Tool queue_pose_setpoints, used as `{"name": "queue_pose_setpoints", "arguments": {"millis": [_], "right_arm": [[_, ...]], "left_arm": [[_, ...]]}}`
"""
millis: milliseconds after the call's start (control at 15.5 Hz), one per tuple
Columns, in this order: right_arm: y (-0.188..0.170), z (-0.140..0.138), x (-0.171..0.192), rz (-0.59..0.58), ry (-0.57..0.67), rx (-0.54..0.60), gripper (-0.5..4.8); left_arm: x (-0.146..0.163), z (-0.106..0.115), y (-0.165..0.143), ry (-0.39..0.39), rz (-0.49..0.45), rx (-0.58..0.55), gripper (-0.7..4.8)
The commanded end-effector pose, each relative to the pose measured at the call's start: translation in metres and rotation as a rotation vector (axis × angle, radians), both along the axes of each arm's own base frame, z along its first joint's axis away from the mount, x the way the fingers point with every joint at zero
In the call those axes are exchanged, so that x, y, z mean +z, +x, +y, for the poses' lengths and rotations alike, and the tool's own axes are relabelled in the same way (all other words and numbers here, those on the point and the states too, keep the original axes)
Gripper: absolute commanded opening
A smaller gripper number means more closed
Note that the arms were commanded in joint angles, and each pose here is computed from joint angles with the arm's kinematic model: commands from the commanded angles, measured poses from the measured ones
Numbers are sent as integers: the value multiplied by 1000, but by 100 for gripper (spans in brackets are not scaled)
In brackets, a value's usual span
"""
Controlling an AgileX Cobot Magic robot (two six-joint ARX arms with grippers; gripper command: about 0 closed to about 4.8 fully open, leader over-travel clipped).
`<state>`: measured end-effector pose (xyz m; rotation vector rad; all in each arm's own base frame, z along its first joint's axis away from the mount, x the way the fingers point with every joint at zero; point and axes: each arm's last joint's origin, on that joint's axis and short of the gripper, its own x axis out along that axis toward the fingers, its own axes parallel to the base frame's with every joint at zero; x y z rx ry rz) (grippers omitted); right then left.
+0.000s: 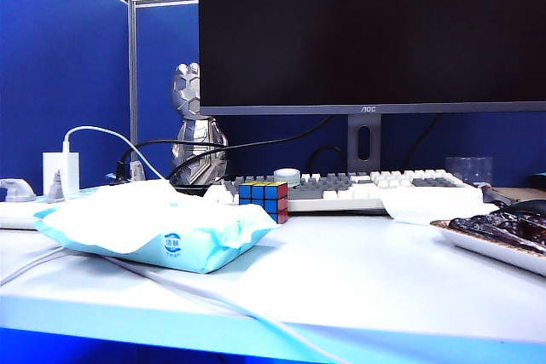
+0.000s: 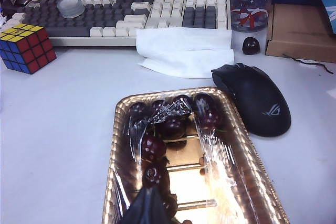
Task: Pull out a wet wipe from the sky blue wet wipes packet and place it on the table.
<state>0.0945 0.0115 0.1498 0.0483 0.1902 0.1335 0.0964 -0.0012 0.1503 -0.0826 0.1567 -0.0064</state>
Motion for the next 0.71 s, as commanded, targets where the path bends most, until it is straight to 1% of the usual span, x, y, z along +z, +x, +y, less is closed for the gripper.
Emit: {"name": "queue_pose_setpoints", "arguments": {"millis": [65,129,194,323,516,581,645,710], "right_arm": [[0,0,0,2,3,-2,-1],[0,0,0,2,3,-2,0],[0,0,0,2,2,-3,-1],[0,0,0,2,3,-2,-1],[0,0,0,2,3,-2,0],[0,0,0,2,3,-2,-1],[0,0,0,2,3,-2,0],[0,0,0,2,2,-3,-1]], "left_arm": [[-2,0,0,-3,11,-1,16],[-2,0,0,-3,11,-1,15],[-2,0,0,-2,11,-2,-6],[-2,0,0,-4,11,-4,-6],[-1,-2,0,-18,7,-67,-6],[0,-3,0,-36,-5,-100,-6],[3,-5,0,-86,-33,-153,-6],[6,-6,0,-168,-53,-181,-6]]}}
